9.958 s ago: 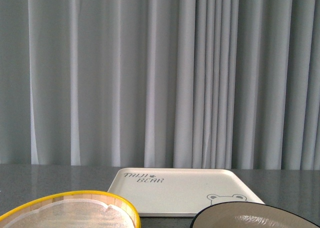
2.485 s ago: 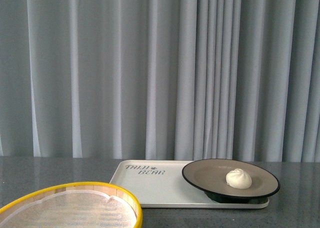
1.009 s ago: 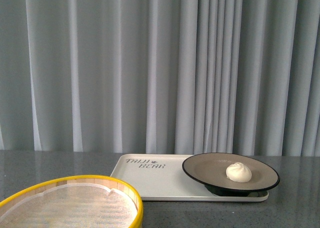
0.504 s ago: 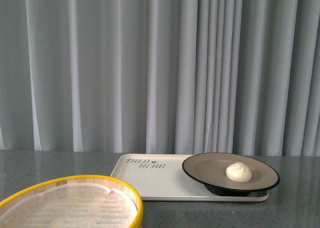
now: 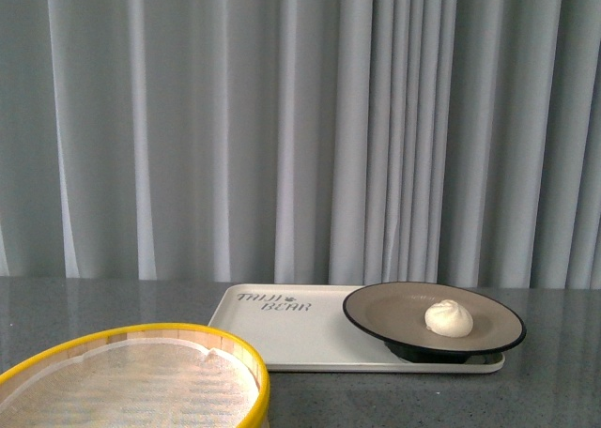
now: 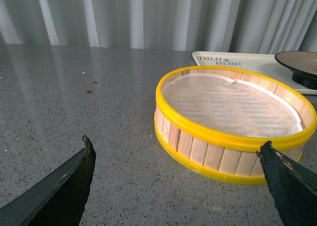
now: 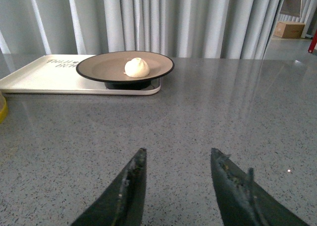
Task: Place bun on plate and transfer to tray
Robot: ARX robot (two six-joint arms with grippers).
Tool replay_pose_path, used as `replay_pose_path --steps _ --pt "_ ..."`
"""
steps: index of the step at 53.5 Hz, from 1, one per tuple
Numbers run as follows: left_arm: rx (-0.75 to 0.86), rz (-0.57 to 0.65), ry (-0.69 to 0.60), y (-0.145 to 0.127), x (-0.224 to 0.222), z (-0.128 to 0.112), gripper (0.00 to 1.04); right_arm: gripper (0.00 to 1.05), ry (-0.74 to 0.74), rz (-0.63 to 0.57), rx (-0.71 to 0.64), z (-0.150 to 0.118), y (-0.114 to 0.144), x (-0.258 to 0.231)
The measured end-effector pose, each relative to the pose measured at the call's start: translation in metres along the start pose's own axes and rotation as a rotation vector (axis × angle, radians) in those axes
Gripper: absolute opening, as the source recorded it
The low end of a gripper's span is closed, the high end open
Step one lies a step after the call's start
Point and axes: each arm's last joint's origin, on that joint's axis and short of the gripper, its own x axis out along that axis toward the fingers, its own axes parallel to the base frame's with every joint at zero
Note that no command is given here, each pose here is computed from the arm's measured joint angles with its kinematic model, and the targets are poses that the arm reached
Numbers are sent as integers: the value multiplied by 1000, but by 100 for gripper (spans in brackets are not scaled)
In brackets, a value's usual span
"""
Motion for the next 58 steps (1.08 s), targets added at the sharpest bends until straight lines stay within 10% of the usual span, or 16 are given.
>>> replay_pose_path --steps 13,58 --pt "0 0 0 0 0 0 98 97 0 0 0 0 0 0" --pt "0 0 0 0 0 0 98 96 0 0 0 0 0 0"
